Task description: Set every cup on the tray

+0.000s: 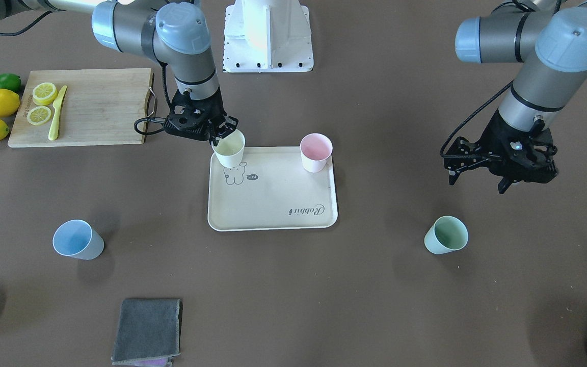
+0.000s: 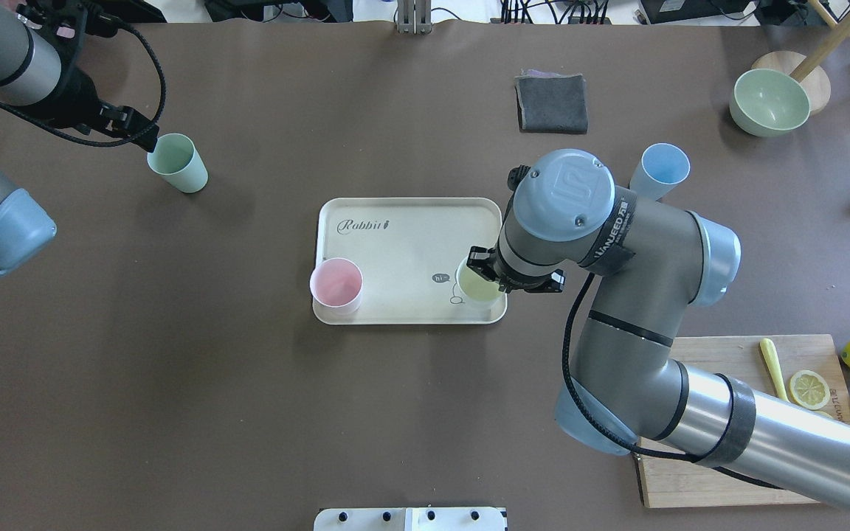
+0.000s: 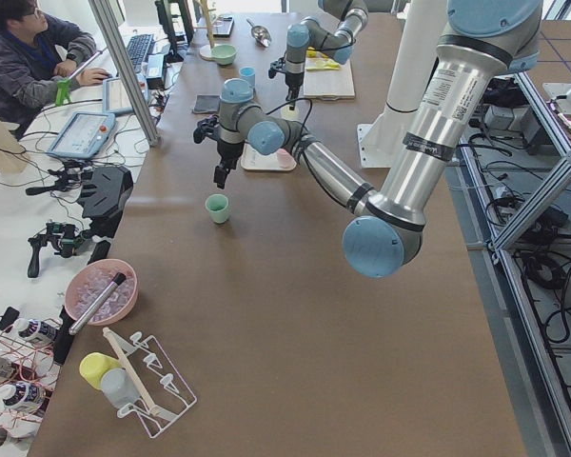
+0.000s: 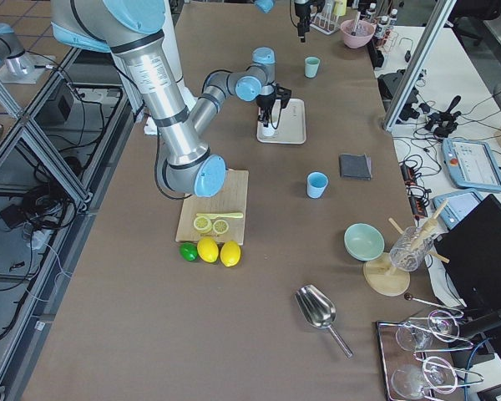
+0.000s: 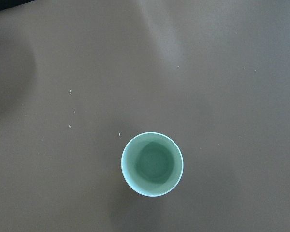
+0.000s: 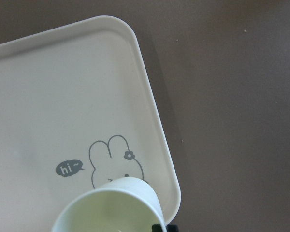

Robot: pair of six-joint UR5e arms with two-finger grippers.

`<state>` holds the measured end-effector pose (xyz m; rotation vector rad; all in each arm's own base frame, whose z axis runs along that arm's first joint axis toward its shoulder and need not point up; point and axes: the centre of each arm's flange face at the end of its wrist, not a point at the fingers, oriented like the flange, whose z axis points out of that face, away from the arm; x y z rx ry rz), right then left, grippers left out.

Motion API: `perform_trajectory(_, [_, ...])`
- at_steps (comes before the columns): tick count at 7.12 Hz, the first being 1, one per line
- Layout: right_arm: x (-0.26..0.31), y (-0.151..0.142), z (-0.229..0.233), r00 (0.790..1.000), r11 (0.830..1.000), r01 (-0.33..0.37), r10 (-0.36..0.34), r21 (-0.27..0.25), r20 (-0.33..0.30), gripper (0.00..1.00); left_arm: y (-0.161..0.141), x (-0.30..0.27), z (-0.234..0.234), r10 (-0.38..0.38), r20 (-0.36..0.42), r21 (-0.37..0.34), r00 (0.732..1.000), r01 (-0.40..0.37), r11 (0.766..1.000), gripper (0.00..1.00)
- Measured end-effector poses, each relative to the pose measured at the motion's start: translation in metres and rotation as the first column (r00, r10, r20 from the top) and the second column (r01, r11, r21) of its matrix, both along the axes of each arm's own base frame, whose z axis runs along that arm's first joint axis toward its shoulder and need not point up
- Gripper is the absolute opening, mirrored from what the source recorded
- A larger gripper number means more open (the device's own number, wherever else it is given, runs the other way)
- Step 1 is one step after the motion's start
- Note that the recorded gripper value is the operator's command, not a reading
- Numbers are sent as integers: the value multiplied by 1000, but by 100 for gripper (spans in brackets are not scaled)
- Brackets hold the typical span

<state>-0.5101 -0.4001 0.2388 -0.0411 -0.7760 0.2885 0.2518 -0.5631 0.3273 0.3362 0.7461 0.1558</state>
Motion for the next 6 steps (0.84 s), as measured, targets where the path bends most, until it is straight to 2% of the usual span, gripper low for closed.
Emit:
perform_trajectory(1, [-3, 2, 1, 1000, 1000, 6, -6, 2, -2, 77, 0, 0, 1, 0, 1, -1, 1000, 0, 1000, 98])
perform_trajectory(2, [-3, 0, 0, 1000, 1000, 5, -5, 8, -3, 100, -1, 0, 1, -1, 1, -1, 1000, 1, 1000, 98])
perform_trajectory(4, [14, -15, -11, 1000, 999, -16, 15, 34, 16, 100, -1, 0, 3, 0, 3, -3, 1000, 0, 1000, 98])
perform_trajectory(6, [74, -58, -27, 997, 998, -30, 26, 49, 68, 100, -11, -14, 11, 7, 17, 0, 1000, -7, 1000, 98])
